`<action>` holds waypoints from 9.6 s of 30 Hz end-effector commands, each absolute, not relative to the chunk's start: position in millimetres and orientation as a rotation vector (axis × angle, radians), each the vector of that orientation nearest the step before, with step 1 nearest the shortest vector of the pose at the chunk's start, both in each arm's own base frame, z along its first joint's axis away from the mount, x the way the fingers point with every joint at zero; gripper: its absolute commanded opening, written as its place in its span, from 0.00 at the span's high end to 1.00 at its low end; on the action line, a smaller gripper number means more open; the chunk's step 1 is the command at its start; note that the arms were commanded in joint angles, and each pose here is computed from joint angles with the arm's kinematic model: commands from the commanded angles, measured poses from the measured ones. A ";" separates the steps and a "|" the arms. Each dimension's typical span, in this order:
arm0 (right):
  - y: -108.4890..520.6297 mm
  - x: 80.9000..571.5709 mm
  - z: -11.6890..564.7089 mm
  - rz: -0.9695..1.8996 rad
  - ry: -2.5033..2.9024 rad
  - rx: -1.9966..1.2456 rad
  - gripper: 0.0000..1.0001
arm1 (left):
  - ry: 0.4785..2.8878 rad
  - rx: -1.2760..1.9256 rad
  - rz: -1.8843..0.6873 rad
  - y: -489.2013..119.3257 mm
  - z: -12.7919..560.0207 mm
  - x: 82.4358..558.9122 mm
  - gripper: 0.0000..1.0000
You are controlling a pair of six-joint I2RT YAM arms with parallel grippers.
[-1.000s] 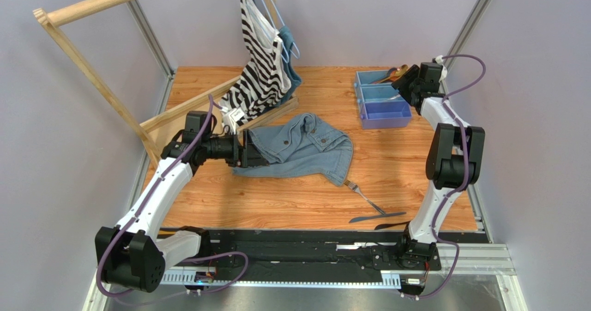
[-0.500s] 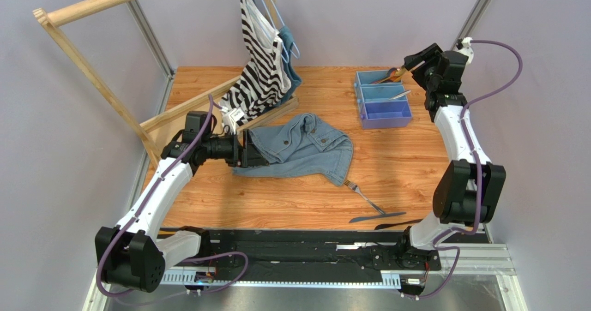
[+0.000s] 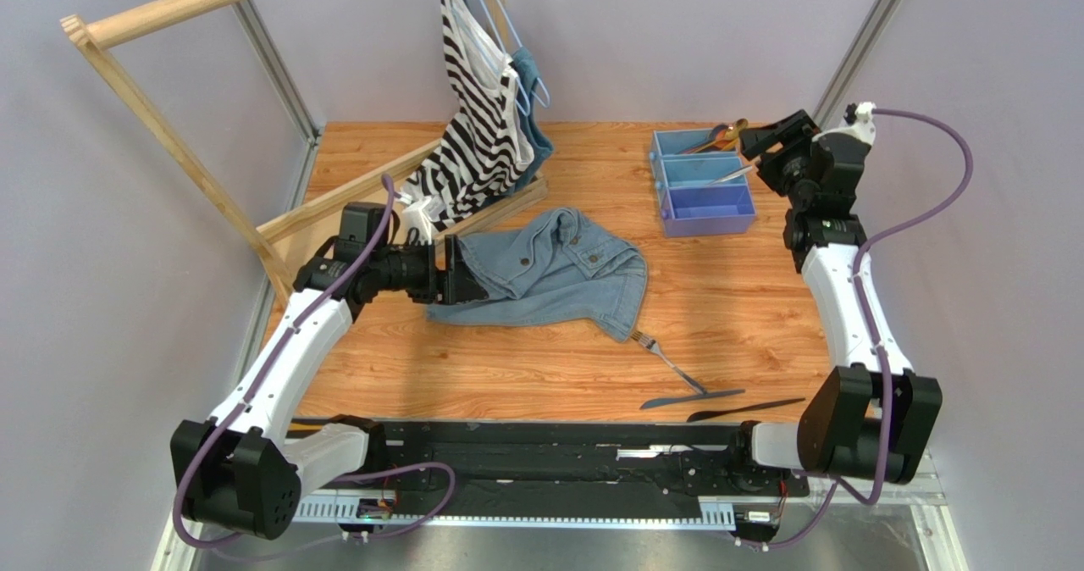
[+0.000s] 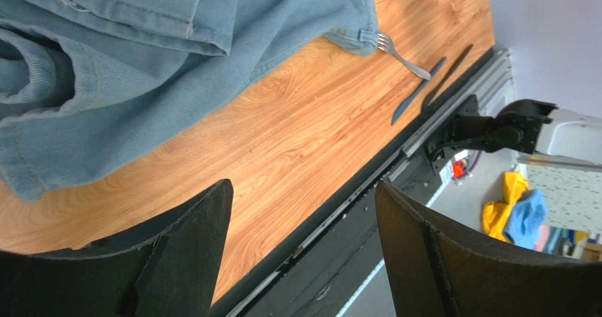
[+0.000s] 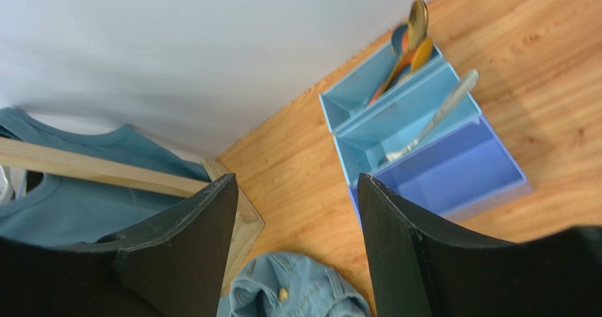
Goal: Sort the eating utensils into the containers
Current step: Place the fork in the storage box, then pick up the fork at the center of the board, then place the fork in the storage box.
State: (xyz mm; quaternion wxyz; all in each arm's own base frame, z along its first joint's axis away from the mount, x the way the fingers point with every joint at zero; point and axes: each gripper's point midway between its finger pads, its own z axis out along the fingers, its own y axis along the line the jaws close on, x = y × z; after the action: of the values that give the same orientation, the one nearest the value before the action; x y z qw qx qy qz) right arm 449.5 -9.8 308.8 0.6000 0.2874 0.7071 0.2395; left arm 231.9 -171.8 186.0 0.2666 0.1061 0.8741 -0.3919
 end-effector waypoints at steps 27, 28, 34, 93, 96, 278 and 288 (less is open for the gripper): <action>1.5 335.0 214.7 0.539 1.823 0.682 0.30 | 2.572 0.573 -1.064 -391.0 147.2 217.0 0.21; 1.0 333.2 215.4 0.539 1.820 0.678 0.29 | 2.601 0.580 -1.049 -398.2 135.7 216.6 0.21; -12.3 321.2 224.3 0.536 1.785 0.695 0.28 | 2.657 0.626 -1.013 -440.9 117.6 205.4 0.21; -35.2 281.7 237.2 0.581 1.739 0.714 0.28 | 2.750 0.668 -0.392 -507.3 23.0 246.9 0.81; -34.4 281.1 234.2 0.584 1.744 0.715 0.29 | 2.729 0.668 -0.447 -510.5 28.8 247.0 0.92; -21.6 573.9 300.2 0.734 1.378 0.749 1.00 | 2.359 0.014 -0.371 -88.2 190.3 237.4 0.16; -15.2 603.5 257.1 0.701 1.463 0.773 1.00 | 2.382 0.025 -0.380 -90.7 184.1 238.5 0.15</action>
State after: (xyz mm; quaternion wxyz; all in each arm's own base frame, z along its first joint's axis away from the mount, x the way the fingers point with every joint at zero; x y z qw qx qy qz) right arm 589.6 -17.1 233.8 0.5932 0.3480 0.6583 0.3060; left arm 237.4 -91.9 186.2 0.3584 0.0084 0.9214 -0.1500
